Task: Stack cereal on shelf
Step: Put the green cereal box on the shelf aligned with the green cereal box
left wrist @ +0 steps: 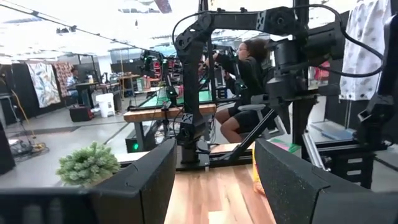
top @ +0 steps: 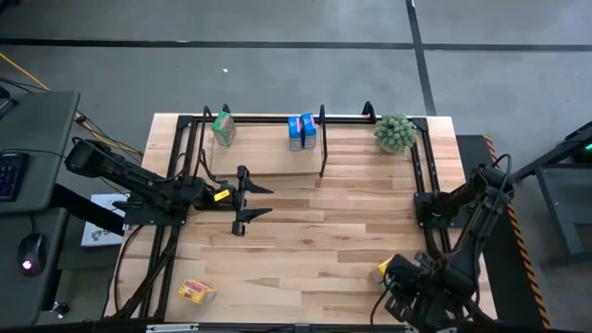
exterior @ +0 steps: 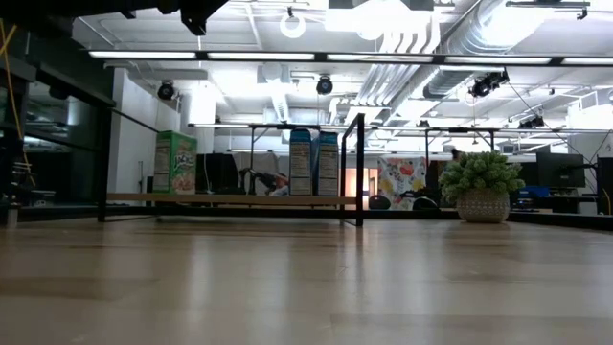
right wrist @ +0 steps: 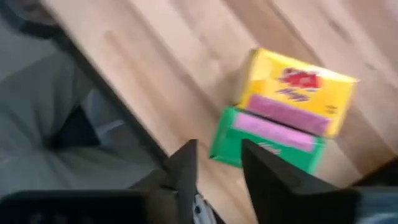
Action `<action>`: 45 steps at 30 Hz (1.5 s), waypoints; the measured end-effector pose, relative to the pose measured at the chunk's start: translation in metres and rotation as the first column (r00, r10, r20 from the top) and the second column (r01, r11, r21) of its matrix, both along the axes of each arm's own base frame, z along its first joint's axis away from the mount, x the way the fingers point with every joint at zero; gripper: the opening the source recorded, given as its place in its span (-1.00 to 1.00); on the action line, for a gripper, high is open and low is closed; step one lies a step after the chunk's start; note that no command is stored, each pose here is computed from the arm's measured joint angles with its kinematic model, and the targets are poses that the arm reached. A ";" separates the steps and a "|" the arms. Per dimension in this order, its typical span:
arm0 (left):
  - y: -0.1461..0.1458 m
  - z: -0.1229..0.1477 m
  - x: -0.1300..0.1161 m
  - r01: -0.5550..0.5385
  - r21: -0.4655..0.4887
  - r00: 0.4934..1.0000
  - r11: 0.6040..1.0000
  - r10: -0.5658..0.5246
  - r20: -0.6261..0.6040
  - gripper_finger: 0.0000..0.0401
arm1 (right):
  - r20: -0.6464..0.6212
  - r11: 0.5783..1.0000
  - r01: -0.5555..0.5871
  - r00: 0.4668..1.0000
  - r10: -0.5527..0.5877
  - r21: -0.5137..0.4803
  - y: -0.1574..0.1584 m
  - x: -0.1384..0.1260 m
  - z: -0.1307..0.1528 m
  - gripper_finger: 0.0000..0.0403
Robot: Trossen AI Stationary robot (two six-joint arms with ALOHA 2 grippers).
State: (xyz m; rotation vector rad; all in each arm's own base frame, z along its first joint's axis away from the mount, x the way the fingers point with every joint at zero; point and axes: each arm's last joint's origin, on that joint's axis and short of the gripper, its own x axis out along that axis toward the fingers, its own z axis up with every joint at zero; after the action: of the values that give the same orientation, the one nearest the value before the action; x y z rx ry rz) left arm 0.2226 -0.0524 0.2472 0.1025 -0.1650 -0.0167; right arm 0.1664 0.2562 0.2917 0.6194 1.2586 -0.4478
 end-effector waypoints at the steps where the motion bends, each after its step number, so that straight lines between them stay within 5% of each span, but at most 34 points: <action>1: 0.000 0.000 0.000 -0.005 0.000 1.000 1.000 0.005 0.000 0.03 | -0.008 1.000 0.014 1.000 -0.014 -0.010 -0.002 -0.001 0.000 -0.55; 6: 0.001 0.000 0.000 -0.059 0.048 0.998 0.997 0.059 0.001 0.03 | -0.038 0.998 0.033 0.999 -0.035 -0.047 -0.005 -0.007 0.001 -0.96; 21: 0.012 0.000 0.002 -0.114 0.022 0.993 0.993 0.114 -0.003 0.03 | 0.049 0.998 0.059 0.997 -0.058 -0.016 0.002 -0.005 -0.016 -0.99; 45: 0.012 -0.001 0.002 -0.111 0.024 0.994 0.993 0.112 -0.009 0.03 | -0.088 0.993 -0.003 0.996 -0.008 -0.118 0.010 -0.007 -0.040 -1.00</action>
State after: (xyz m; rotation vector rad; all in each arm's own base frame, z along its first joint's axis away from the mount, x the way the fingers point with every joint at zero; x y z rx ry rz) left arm 0.2249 -0.0406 0.2467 0.1349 -0.1489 0.0923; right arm 0.1598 0.2663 0.2517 0.5056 1.3049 -0.5525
